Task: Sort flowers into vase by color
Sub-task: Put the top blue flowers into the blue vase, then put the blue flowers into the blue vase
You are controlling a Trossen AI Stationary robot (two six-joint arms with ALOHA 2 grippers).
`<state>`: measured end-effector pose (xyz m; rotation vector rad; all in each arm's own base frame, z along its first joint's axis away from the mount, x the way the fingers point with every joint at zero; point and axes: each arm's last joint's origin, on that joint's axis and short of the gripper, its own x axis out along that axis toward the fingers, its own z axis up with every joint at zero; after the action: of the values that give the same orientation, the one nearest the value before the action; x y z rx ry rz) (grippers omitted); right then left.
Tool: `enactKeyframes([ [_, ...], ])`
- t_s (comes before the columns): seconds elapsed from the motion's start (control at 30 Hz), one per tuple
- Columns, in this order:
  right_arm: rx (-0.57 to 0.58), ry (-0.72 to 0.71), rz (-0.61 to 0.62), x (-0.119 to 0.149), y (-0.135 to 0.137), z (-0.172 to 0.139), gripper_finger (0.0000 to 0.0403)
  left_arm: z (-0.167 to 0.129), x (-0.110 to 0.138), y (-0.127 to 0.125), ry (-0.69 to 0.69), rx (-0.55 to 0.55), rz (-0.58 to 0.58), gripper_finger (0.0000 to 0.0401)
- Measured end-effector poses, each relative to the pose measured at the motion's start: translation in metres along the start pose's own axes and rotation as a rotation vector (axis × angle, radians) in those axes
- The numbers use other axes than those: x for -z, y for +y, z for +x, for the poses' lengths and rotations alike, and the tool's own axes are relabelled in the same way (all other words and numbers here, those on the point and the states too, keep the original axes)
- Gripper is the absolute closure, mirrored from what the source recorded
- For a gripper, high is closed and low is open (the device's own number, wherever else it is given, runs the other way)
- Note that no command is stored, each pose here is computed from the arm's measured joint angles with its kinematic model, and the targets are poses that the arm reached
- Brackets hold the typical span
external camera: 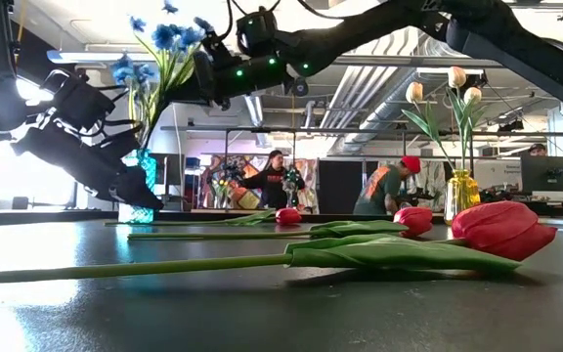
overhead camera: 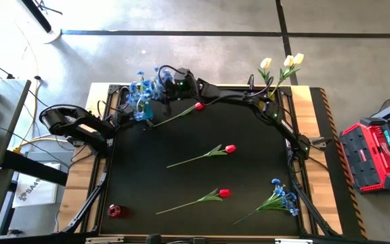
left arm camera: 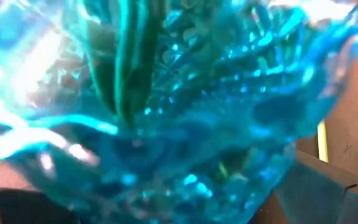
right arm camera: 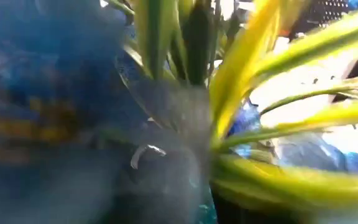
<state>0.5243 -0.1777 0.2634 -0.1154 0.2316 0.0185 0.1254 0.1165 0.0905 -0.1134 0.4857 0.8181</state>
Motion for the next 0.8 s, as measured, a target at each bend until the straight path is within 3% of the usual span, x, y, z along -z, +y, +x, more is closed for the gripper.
enactKeyframes([
  [0.37,-0.003,0.002,0.002,-0.008,-0.001,-0.006,0.0265,0.0,-0.001,0.001,-0.008,-0.025,-0.01,0.0057],
  [0.8,-0.001,-0.024,-0.009,-0.018,-0.001,-0.012,0.0269,0.0,-0.001,0.001,-0.011,-0.034,-0.029,0.0057],
])
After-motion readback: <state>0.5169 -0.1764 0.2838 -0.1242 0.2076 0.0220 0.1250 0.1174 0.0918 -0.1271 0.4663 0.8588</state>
